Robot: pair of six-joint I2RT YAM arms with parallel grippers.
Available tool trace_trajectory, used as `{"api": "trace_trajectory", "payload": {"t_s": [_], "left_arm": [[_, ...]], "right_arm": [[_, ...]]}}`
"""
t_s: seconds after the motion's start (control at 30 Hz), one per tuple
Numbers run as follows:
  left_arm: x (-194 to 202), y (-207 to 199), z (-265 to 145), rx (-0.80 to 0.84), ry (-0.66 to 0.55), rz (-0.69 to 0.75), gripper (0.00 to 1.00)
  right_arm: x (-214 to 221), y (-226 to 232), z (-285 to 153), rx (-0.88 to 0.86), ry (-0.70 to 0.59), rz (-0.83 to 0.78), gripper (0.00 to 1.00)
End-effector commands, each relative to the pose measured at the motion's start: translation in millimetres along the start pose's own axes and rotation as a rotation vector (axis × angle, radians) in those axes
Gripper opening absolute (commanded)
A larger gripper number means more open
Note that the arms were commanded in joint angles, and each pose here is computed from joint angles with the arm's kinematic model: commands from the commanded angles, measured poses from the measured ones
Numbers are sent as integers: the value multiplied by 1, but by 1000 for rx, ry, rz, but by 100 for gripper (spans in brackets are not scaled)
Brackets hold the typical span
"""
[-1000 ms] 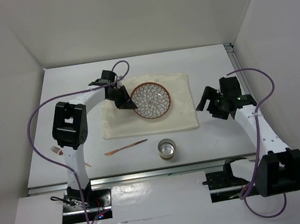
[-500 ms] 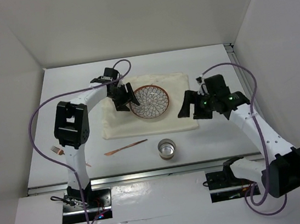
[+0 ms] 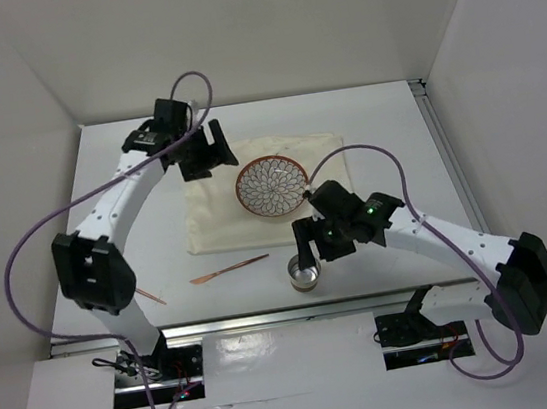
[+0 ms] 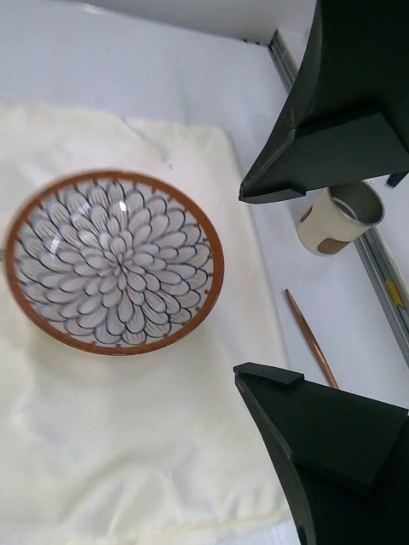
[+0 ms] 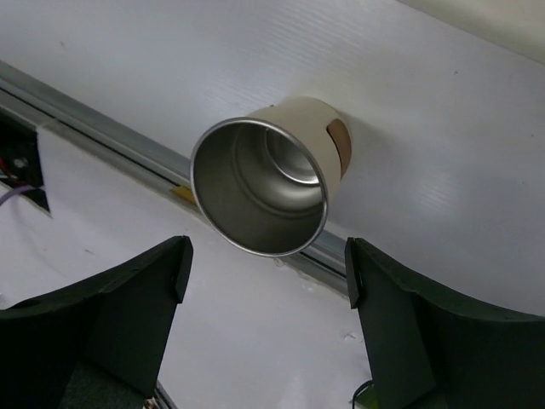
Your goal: Set the dinner table for one person
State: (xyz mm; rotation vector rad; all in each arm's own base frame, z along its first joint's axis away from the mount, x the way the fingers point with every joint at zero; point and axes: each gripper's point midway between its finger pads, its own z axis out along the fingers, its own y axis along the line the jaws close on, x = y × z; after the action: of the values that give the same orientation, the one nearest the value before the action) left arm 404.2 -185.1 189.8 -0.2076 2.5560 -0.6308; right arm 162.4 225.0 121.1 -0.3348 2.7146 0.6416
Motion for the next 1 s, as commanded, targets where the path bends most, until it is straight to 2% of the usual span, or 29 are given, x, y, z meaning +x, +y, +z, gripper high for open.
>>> {"api": "trace_trajectory", "payload": {"t_s": [0.0,0.1,0.23,0.33,0.43,0.47,0.5,0.63,0.67,0.73,0.77,0.83,0.87,0.9,0.97], "left_arm": [[-34,-17,-70,43,-189,51,94],[-42,-16,-92,48,-253,47,93],[-43,-5,-106,38,-282,40,91],[-40,-3,-112,44,-285,36,90],[-38,5,-110,33,-271,19,90],[-36,7,-110,28,-262,16,90],[-36,7,-110,27,-262,25,90],[-29,15,-114,-7,-272,-22,88],[-27,22,-110,-29,-280,-35,88],[-25,27,-111,-48,-295,-57,88],[-22,32,-112,-70,-303,-72,88],[-18,40,-112,-110,-292,-90,88],[-18,47,-116,-150,-309,-111,87],[-17,55,-117,-181,-310,-134,87],[-14,60,-126,-209,-324,-147,87]], "right_arm": [[5,-14,14,96,-7,32,82],[4,-22,22,154,-25,71,76],[-1,-22,32,148,-49,91,58],[4,-21,46,135,-26,103,52],[2,-16,48,132,-25,120,23],[-8,-17,40,161,-59,118,7],[-14,-16,35,163,-79,117,1],[-61,-21,-2,231,-210,110,0],[-91,-26,-17,250,-277,138,0],[-120,-39,-23,281,-306,129,0],[-154,-49,-39,283,-377,167,0],[-186,-66,-30,297,-378,184,0],[-221,-77,-48,303,-440,186,0],[-226,-97,-29,359,-376,209,0],[-265,-115,-40,363,-412,224,0]]}}
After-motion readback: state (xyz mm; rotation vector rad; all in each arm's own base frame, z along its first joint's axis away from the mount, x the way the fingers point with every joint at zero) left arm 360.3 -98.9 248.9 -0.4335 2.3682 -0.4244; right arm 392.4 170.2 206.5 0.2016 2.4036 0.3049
